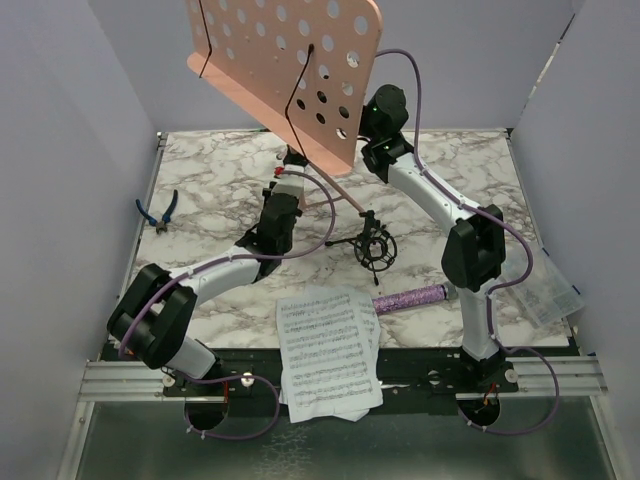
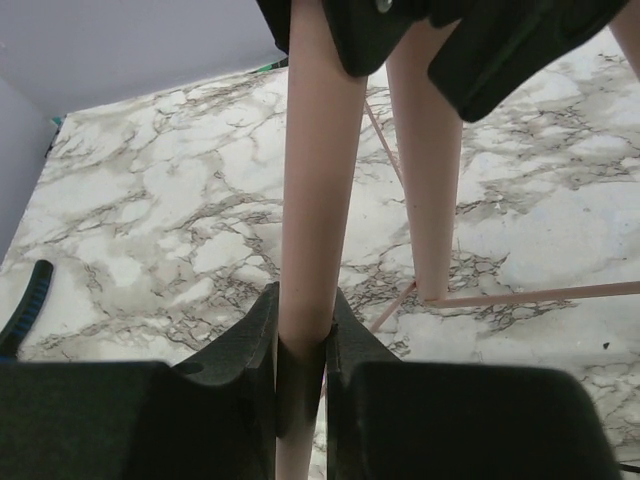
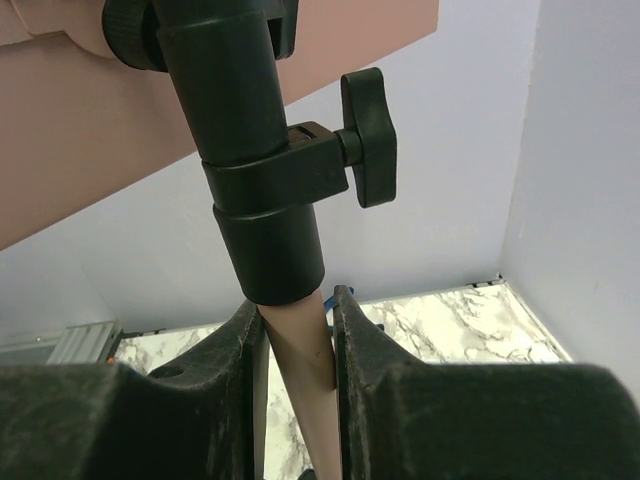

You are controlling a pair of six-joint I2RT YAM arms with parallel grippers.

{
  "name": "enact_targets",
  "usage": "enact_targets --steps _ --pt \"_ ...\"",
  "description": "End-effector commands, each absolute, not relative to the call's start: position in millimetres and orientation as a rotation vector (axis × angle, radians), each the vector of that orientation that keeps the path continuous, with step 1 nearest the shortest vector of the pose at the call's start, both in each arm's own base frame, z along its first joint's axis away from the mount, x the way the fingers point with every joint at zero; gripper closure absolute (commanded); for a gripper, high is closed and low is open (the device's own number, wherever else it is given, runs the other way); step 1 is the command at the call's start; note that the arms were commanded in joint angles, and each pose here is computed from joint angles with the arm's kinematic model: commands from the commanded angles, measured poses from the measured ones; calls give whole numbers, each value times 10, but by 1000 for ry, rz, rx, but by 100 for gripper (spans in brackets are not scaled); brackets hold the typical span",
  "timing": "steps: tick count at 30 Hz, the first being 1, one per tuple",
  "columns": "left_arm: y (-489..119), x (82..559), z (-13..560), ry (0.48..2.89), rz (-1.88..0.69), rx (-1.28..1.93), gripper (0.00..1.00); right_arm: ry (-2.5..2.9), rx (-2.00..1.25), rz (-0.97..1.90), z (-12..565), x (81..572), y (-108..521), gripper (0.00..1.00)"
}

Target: Set up the instrument practice props

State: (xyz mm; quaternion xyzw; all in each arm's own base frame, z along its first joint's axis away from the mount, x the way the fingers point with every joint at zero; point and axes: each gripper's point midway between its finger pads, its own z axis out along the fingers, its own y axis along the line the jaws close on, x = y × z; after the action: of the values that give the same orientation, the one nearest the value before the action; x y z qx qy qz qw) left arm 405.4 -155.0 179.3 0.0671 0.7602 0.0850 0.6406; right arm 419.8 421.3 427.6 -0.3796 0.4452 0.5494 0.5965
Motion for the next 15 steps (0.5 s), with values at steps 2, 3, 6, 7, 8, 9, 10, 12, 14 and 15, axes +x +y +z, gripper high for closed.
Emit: enact_targets --steps 2,3,6,7,8,9,10,12,14,15 --pt "-1021 4031 1557 1785 243 -333 100 618 -669 1239 6031 3680 3431 99" --pt "-1034 4044 1566 1782 230 -354 100 645 -674 1269 5954 3729 3482 99" --pt "-1060 4081 1574 1776 202 -423 100 718 -699 1334 5734 3799 3613 99" --pt "-1069 4093 1570 1777 196 -439 100 732 -694 1352 5663 3813 3639 99" --pt "-1074 4102 1559 1774 188 -464 100 753 -684 1364 5578 3847 3656 99" --pt "-1073 4112 1552 1770 186 -488 100 784 -679 1379 5469 3889 3687 99" --pt "-1073 4117 1531 1770 184 -505 100 809 -679 1388 5390 3916 3709 99" --pt "-1096 4146 1495 1771 177 -525 100 859 -682 1410 5237 3961 3757 99" --pt "-1112 4165 1438 1779 174 -545 100 905 -686 1430 5087 4002 3801 99" --pt "-1114 4170 1401 1784 177 -558 100 926 -684 1434 5028 4024 3813 99"
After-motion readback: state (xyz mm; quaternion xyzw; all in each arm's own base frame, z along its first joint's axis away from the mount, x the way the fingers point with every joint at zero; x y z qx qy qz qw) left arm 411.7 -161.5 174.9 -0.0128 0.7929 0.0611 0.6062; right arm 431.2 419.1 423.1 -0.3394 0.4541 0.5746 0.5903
